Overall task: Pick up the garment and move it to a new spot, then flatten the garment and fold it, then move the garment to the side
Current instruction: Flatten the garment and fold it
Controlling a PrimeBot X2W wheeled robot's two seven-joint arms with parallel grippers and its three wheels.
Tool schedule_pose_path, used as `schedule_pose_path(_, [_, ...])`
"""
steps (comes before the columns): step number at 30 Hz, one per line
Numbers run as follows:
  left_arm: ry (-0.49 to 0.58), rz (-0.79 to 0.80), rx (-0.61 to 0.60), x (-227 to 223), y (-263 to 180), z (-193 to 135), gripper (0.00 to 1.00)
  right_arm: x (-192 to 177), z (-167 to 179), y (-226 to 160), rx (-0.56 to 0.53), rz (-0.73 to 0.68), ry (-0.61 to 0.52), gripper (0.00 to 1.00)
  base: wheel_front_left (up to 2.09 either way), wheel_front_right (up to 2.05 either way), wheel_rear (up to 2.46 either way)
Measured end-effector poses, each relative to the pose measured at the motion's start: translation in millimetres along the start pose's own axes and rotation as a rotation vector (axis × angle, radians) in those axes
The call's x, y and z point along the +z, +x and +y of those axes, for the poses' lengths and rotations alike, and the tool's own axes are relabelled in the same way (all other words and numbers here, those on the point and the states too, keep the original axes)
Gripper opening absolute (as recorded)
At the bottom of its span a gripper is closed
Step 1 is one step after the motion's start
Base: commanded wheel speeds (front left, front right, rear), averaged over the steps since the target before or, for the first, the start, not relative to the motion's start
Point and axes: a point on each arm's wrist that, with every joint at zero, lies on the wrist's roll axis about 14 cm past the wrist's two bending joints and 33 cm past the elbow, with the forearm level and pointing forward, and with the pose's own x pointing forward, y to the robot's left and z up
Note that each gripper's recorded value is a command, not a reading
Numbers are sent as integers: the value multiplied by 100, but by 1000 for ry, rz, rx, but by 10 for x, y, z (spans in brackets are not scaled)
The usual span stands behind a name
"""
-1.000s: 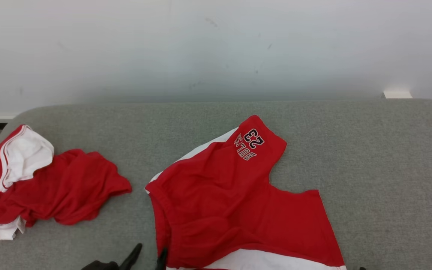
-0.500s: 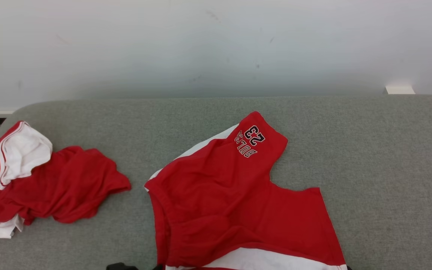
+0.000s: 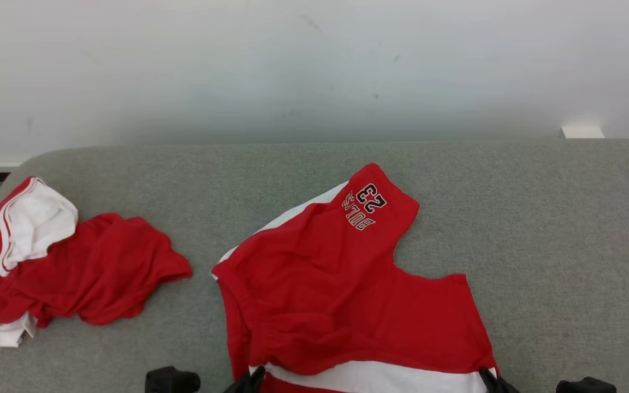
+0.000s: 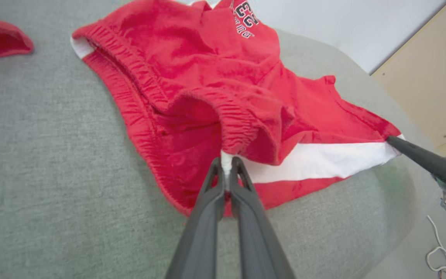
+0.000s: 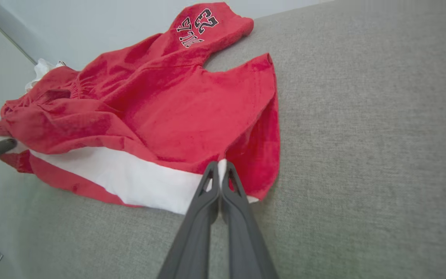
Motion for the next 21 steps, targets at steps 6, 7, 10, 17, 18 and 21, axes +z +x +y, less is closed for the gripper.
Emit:
schedule_pose_path(6, [-12,-147,-63,529,28,-100,0,411,74,12,46,-112,-2,0,0,0,0])
schedule_pose_path(7, [-6,-173,-69,641,48,-92,0,483,91,27,57,-127,-4,0,0,0,0])
schedule_pose_path(10, [30,-206,-82,922,158,-31,0,699,117,117,91,-143,-49,0,0,0,0])
schedule_pose_path(17, [143,-203,-100,1524,685,171,0,1437,260,584,184,-217,-60,0,0,0,0])
schedule_pose_path(18, [155,-200,-98,1599,780,213,0,1544,275,665,196,-225,-46,0,0,0,0])
schedule_pose_path(21, [138,-208,-94,1843,1075,346,0,1911,258,913,213,-260,-45,0,0,0,0])
